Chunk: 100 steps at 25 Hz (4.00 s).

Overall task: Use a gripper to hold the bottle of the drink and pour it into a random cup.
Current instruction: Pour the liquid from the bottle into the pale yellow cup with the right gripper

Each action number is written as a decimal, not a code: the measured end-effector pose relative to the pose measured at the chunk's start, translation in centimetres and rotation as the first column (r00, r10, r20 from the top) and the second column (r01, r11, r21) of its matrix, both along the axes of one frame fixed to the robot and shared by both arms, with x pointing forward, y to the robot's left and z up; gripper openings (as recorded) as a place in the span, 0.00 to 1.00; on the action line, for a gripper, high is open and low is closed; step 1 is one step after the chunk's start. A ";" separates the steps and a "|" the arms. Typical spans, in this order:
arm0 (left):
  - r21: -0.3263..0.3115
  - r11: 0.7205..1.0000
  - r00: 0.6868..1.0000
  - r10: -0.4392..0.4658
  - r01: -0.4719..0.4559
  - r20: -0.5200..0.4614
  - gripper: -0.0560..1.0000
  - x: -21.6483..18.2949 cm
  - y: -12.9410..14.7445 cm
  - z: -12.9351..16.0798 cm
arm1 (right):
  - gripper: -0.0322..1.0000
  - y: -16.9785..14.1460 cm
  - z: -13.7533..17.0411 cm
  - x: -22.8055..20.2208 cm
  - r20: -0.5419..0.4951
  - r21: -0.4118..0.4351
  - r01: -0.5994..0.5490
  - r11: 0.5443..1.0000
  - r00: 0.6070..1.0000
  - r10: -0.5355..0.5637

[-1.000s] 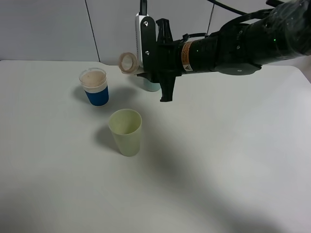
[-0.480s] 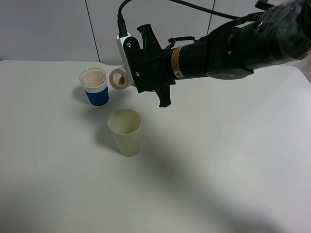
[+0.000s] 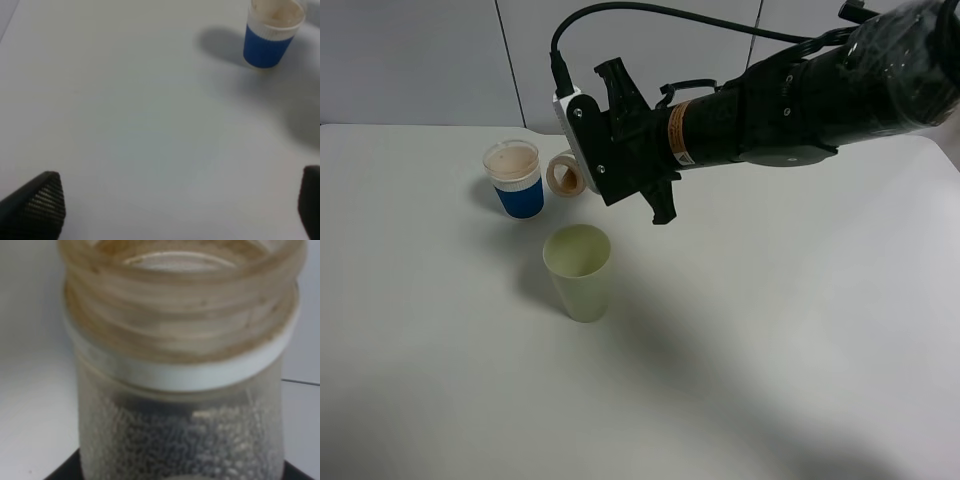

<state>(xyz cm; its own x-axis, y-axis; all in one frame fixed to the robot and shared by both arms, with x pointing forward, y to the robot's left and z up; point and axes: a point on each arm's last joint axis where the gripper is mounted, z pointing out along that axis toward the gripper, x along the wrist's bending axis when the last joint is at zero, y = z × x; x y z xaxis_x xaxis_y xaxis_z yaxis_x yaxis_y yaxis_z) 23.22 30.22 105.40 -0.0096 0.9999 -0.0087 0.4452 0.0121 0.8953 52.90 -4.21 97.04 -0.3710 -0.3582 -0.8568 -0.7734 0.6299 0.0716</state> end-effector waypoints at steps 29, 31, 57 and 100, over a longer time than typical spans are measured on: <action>0.000 1.000 1.000 0.000 0.000 0.000 0.93 0.0 0.0 0.0 | 0.40 0.5 -0.2 -0.5 0.161 -0.166 -0.124 0.978 0.975 0.151; 0.000 1.000 1.000 0.000 0.000 0.000 0.93 0.0 0.0 0.0 | 0.40 0.6 -0.2 -0.6 0.168 -0.176 -0.131 0.976 0.973 0.160; 0.000 1.000 1.000 0.000 0.000 0.000 0.93 0.0 0.0 0.0 | 0.40 0.8 -0.1 -0.9 0.234 -0.248 -0.174 0.953 0.944 0.234; 0.000 1.000 1.000 0.000 0.000 0.000 0.93 0.0 0.0 0.0 | 0.40 1.0 0.0 -0.9 0.315 -0.333 -0.212 0.919 0.894 0.320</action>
<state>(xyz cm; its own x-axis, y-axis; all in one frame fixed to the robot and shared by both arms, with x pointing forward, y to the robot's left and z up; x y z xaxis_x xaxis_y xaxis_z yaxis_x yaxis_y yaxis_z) 23.22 30.22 105.40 -0.0096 0.9999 -0.0087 0.4452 0.0121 0.8953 51.95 -3.21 97.06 0.0835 -0.6453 -0.7594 -0.8526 0.3482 -0.3896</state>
